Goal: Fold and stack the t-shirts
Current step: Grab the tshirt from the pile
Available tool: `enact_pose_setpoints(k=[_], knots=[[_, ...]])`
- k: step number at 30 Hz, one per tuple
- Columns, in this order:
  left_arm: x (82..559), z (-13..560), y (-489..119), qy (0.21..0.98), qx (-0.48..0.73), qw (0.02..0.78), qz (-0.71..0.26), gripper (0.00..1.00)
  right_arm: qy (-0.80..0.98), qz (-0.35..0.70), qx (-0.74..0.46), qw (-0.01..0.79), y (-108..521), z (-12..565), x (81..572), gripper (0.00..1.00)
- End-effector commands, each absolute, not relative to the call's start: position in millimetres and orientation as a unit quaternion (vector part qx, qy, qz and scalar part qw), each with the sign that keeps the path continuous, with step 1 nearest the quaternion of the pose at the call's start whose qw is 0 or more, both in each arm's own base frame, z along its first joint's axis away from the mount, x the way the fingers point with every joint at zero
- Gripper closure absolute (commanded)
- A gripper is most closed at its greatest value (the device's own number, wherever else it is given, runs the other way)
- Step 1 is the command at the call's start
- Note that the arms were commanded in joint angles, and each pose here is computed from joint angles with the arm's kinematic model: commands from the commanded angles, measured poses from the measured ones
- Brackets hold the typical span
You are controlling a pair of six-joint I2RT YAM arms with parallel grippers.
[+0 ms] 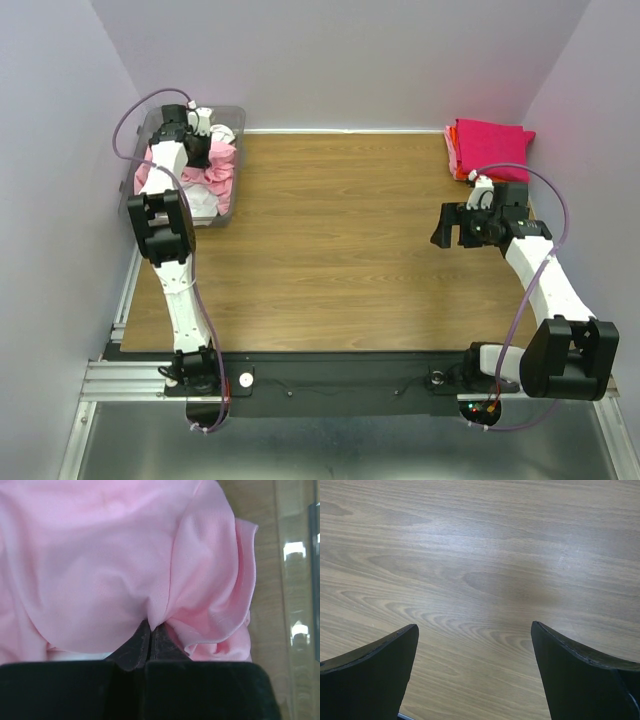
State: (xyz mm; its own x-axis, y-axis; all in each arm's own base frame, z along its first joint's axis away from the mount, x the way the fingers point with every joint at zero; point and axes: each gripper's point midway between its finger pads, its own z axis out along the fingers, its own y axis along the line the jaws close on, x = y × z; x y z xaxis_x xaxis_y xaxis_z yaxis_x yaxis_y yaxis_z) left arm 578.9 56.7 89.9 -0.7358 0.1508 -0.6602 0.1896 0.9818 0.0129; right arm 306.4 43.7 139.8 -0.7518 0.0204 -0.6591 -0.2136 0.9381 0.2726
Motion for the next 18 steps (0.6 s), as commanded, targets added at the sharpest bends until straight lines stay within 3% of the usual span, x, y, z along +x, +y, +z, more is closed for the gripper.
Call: enact_pose_setpoints(k=[1,8,12,18], knots=[[591.3,212.8,57.8,0.879,0.098,0.467,-0.02,1.0,0.902,0.175,-0.063,0.389,47.8,167.2,322.9,0.0],[550.0,410.3,19.0,0.769,0.136,0.624,-0.031,1.0,0.897,0.191,-0.067,0.392,53.5,172.2,322.0,0.0],[515.2,478.0,-26.4,0.711,0.187,0.675,-0.059,1.0,0.896,0.184,-0.06,0.399,51.0,177.1,322.3,0.0],[452.9,559.9,-144.1,0.605,0.263,0.739,-0.136,1.0,0.896,0.17,-0.048,0.407,45.6,180.1,322.9,0.0]])
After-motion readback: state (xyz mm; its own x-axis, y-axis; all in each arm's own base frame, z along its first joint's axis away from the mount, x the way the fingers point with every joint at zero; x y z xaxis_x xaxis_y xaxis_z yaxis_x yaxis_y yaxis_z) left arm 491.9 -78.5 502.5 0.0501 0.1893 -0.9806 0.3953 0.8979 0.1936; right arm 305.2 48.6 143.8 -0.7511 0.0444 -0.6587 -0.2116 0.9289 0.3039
